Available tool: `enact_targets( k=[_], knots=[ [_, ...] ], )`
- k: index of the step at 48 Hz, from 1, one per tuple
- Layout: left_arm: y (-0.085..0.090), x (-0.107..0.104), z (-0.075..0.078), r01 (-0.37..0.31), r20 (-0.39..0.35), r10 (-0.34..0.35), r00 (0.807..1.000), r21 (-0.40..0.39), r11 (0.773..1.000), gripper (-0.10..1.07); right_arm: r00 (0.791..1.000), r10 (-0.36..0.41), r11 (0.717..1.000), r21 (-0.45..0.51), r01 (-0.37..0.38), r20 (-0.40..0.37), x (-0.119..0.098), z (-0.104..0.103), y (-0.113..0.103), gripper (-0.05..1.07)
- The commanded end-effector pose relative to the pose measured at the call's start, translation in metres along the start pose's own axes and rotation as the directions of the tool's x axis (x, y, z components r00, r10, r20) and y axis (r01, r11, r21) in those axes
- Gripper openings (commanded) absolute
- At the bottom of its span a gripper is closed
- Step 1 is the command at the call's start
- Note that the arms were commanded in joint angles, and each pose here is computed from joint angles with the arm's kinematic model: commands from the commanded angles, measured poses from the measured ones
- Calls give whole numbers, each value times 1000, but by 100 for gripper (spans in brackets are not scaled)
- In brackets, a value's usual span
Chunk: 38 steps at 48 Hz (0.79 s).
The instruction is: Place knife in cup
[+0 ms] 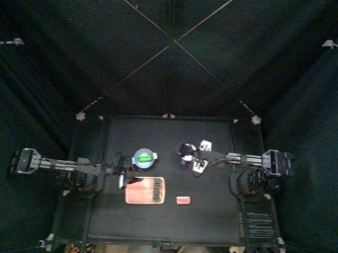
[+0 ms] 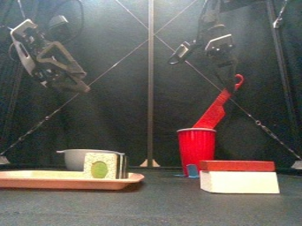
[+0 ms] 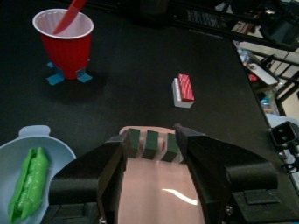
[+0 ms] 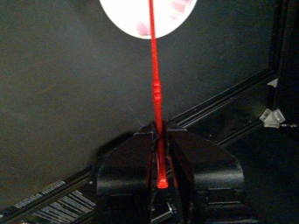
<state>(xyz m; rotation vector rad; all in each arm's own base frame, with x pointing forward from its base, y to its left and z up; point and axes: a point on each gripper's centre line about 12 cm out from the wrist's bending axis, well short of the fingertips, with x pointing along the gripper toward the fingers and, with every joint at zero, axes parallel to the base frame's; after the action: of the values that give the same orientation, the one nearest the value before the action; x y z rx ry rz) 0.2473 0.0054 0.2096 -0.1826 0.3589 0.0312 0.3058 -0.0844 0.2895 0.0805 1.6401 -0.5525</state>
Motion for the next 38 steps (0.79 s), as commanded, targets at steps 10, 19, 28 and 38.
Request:
enact_targets(
  k=[10, 19, 28, 38],
  knots=[
    [1, 0, 5, -2, 16, 2, 1000, 3, 1000, 83, 1000, 5, 1000, 4, -5, 12, -3, 12, -6, 61],
    [1, 0, 4, -4, 16, 4, 1000, 2, 1000, 84, 999, -18, 999, 31, 17, 29, -7, 20, -11, 69],
    [2, 0, 3, -8, 14, 8, 1000, 1, 1000, 84, 1000, -18, 1000, 24, 18, 14, -3, 23, -9, 84],
    [3, 0, 3, -10, 11, 10, 1000, 0, 1000, 84, 1000, -15, 1000, 20, 15, 23, -7, 23, -8, 91]
  ],
)
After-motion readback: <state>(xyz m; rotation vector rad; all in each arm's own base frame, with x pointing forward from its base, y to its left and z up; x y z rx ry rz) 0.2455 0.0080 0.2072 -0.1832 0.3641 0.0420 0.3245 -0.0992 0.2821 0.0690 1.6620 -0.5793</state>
